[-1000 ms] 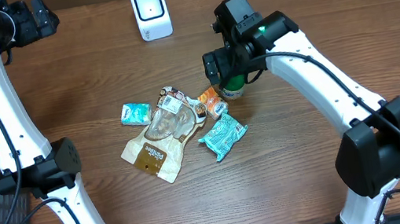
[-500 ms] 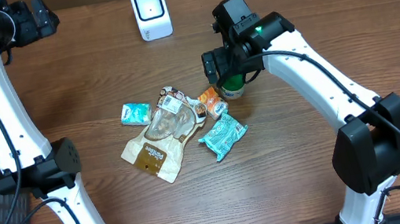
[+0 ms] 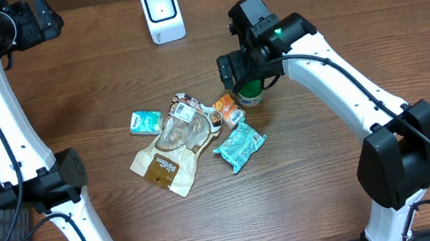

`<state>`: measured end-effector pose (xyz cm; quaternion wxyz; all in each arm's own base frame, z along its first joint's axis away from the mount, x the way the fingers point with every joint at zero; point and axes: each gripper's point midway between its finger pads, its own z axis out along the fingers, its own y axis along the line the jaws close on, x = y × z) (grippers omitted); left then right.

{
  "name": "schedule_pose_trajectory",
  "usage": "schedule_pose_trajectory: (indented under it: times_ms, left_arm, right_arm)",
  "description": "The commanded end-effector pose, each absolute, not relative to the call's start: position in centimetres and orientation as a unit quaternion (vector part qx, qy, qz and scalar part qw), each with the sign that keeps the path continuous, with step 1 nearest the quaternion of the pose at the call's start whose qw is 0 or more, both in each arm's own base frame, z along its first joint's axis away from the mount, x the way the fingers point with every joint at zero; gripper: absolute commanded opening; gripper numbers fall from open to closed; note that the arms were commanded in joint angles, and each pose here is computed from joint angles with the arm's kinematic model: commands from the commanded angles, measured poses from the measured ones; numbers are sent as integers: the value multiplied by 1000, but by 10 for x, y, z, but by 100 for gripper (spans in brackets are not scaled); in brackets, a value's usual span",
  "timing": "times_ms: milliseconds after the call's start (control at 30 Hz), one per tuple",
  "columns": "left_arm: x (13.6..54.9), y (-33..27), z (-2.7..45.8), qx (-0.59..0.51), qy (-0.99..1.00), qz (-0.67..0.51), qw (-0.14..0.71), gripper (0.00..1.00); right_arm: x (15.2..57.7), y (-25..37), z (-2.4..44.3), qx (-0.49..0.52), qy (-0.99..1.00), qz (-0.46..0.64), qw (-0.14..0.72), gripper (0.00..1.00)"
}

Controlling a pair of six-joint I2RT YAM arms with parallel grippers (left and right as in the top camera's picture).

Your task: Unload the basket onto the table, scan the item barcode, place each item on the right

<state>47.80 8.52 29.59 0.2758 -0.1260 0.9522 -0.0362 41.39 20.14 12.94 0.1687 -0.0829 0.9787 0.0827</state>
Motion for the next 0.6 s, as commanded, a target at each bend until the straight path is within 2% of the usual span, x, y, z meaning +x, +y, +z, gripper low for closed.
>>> schedule_pose_trajectory:
  times_ms: [0,167,567]
  left_arm:
    - [471,86,317,-132,944,-32,299,100]
    - [471,86,317,-132,944,-32,299,100]
    - [471,86,317,-133,944,-32,299,99]
  right_arm:
    - [420,200,121,-77,980,74,166,100]
    - [429,194,92,-76,984,42,157,100]
    - [437,183,73,-71,985,0,157,100]
